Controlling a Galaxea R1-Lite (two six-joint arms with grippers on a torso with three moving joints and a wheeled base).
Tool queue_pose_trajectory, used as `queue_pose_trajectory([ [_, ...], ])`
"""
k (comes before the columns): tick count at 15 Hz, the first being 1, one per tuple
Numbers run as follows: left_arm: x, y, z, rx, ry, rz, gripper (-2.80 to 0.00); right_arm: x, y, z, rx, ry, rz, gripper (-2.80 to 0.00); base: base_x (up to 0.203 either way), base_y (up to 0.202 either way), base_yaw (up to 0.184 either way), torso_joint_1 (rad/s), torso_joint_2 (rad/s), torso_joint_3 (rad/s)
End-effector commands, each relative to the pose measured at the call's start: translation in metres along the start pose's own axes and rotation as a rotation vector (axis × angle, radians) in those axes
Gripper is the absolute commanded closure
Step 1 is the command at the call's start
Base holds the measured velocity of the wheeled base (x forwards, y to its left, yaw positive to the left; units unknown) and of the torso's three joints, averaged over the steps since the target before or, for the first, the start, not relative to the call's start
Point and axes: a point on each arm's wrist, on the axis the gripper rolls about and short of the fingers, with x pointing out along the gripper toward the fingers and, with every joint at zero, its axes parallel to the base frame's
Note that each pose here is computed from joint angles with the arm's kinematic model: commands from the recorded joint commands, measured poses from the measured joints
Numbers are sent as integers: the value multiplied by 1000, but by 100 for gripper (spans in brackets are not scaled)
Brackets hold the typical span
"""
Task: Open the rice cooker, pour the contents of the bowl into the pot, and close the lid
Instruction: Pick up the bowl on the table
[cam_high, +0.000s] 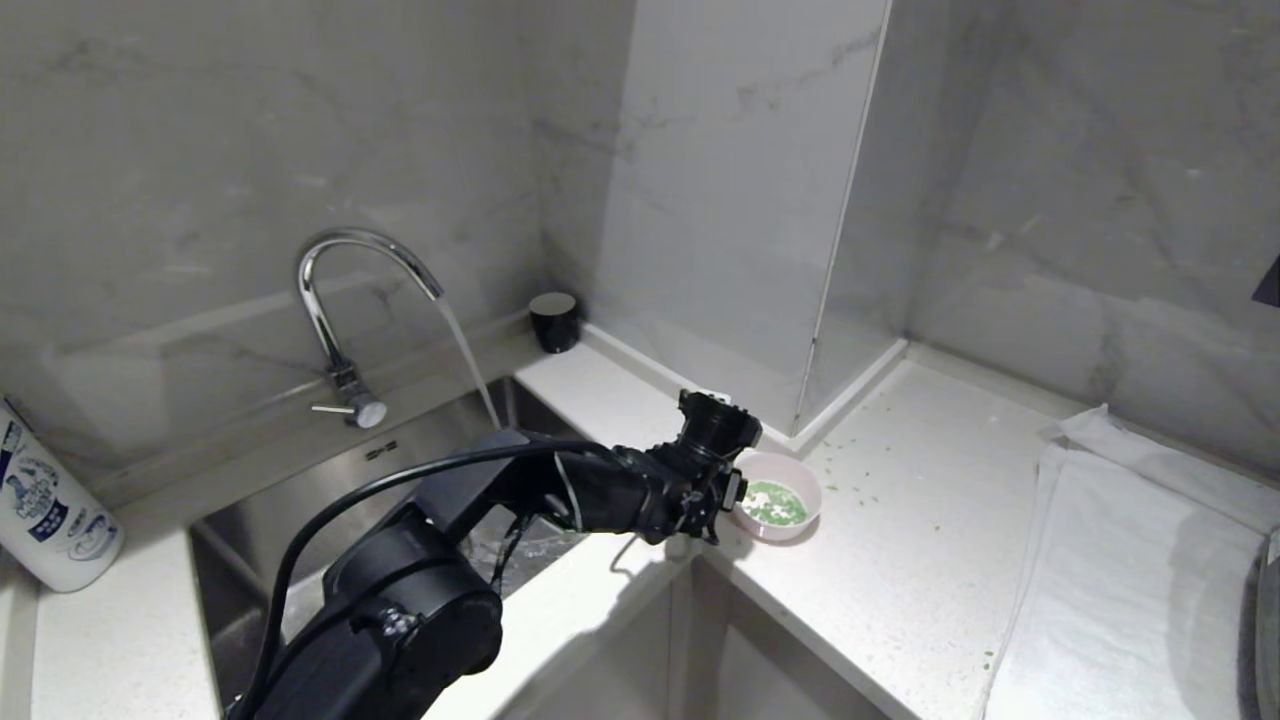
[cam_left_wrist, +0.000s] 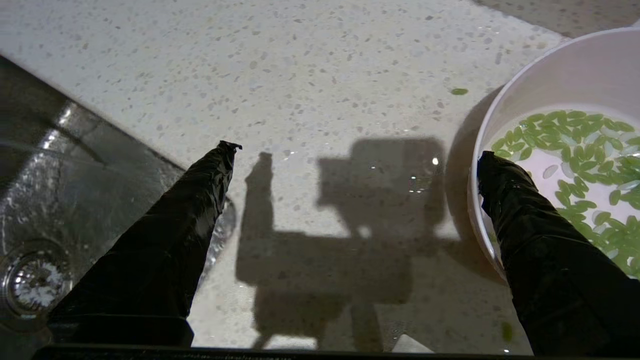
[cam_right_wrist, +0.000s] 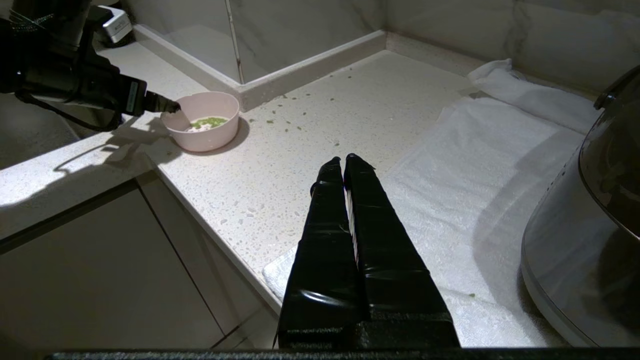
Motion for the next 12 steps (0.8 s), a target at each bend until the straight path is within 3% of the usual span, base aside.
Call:
queue_pose_trajectory([
  [1,0,10,5,-12,-3,18,-280,0,0,0,0,2,1,0,0,0,0,0,0,0],
  [8,1,18,8,-21,-8,54,-280,0,0,0,0,2,1,0,0,0,0,0,0,0],
  [12,-11,3,5,12,39,17,-280,0,0,0,0,2,1,0,0,0,0,0,0,0],
])
